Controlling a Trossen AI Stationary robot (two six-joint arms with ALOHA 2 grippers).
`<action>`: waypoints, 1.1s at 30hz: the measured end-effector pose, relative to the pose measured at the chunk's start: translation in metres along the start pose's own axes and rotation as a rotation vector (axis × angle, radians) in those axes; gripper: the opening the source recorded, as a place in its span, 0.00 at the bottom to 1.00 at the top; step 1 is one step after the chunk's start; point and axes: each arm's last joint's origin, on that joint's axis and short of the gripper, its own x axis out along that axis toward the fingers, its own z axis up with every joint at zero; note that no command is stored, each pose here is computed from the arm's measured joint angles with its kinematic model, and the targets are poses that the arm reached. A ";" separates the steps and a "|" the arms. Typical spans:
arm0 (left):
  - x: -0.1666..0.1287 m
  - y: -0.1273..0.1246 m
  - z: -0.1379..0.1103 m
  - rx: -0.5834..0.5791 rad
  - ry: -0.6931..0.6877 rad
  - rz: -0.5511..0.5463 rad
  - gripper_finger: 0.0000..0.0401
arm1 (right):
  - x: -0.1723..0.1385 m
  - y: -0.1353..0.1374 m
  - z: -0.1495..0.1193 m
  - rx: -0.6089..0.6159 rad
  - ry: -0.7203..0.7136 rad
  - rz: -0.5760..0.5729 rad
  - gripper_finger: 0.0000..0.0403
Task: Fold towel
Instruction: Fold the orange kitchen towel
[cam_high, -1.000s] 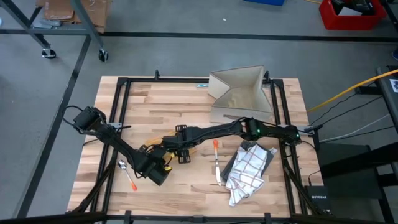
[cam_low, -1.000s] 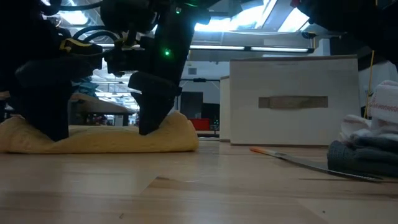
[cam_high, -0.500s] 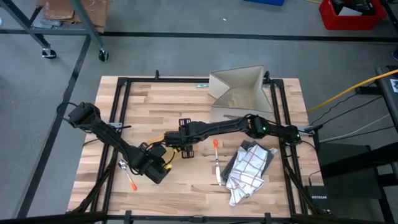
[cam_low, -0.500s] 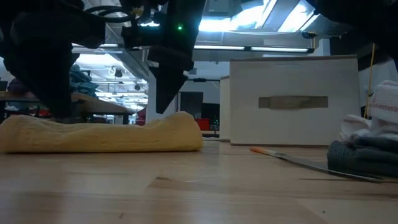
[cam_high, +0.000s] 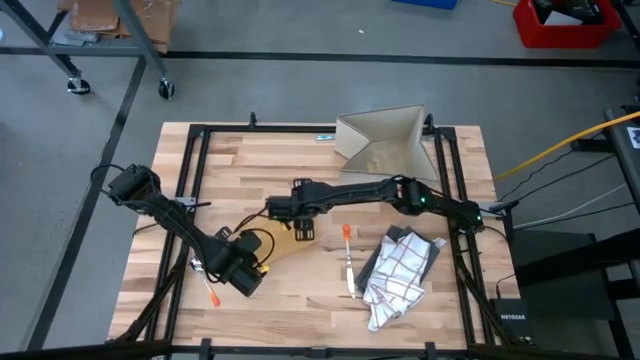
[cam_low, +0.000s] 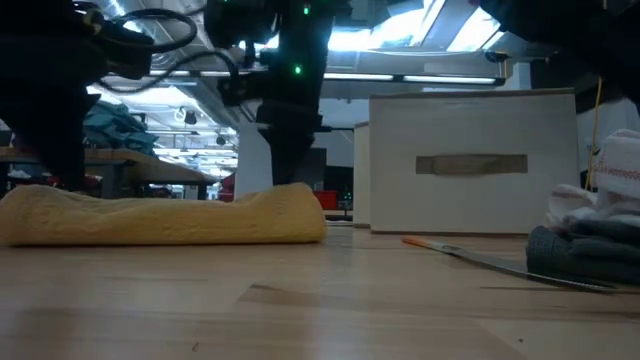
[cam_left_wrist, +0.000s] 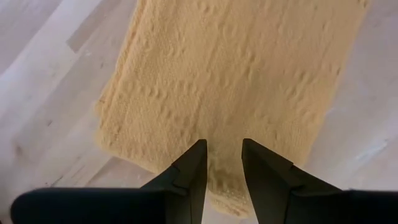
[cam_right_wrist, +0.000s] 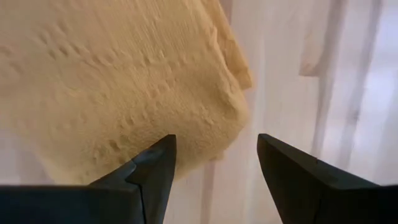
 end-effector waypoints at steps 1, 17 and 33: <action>0.000 0.000 -0.001 0.001 0.000 -0.002 0.23 | 0.003 -0.002 -0.001 0.005 0.006 0.008 0.57; 0.028 0.002 -0.019 -0.050 -0.019 -0.102 0.23 | 0.043 0.000 -0.013 0.019 0.042 0.063 0.57; 0.008 -0.016 -0.007 -0.096 -0.036 -0.203 0.12 | 0.006 -0.009 -0.010 0.004 0.093 0.074 0.57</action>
